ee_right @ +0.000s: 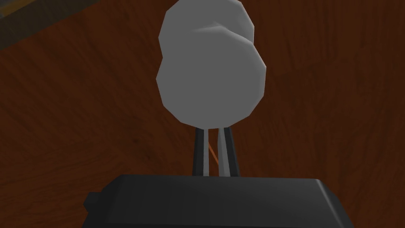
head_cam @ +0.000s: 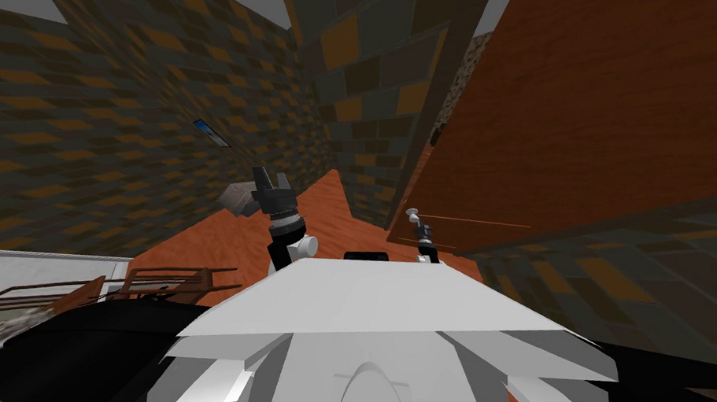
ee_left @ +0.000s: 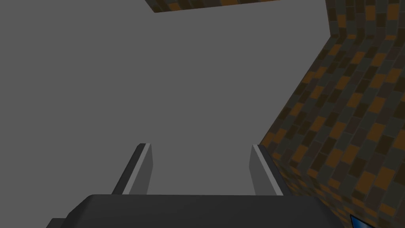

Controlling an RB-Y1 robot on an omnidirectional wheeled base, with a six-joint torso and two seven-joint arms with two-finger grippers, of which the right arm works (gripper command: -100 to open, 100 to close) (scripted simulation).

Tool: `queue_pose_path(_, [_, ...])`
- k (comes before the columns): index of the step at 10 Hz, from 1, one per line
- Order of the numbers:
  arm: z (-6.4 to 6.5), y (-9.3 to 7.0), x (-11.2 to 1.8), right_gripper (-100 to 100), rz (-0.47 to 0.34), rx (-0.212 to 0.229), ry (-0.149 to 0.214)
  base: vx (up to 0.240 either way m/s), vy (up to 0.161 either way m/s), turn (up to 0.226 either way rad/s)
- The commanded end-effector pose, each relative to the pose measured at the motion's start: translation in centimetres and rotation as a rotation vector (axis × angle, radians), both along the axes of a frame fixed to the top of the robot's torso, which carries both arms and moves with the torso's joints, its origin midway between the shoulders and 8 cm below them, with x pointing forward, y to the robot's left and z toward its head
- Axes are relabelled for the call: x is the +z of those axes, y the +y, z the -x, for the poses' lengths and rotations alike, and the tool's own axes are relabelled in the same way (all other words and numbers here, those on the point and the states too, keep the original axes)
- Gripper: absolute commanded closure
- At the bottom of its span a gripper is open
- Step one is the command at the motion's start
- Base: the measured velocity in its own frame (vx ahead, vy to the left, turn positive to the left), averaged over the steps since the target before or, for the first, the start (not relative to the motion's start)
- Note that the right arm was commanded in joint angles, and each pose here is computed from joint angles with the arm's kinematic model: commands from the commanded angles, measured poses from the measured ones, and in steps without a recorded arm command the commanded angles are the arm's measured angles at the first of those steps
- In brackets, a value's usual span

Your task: Pull the door open

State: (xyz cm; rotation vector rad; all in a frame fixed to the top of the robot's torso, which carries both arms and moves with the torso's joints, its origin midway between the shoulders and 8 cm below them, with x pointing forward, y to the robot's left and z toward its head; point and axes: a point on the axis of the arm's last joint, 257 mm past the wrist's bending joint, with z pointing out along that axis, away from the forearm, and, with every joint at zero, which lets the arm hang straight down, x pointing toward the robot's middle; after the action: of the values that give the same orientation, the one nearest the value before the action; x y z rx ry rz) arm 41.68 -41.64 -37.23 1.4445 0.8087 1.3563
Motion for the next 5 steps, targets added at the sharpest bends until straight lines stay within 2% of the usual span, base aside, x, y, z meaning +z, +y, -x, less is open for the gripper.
queue_pose_path(1, [-1.3,1.2,1.8,100,0.001,0.028,-0.057,-0.002,0.005,0.017])
queue_pose_path(2, [-1.3,1.2,1.8,100,0.001,0.028,-0.057,0.000,0.000,0.000])
queue_pose_path(3, [-0.2,0.0,-0.3,-100,-0.051,0.003,-0.008,-0.013,-0.024,-0.039])
queue_pose_path(5, [-0.4,0.3,-0.4,-100,-0.114,0.006,-0.019,-0.049,-0.021,-0.016])
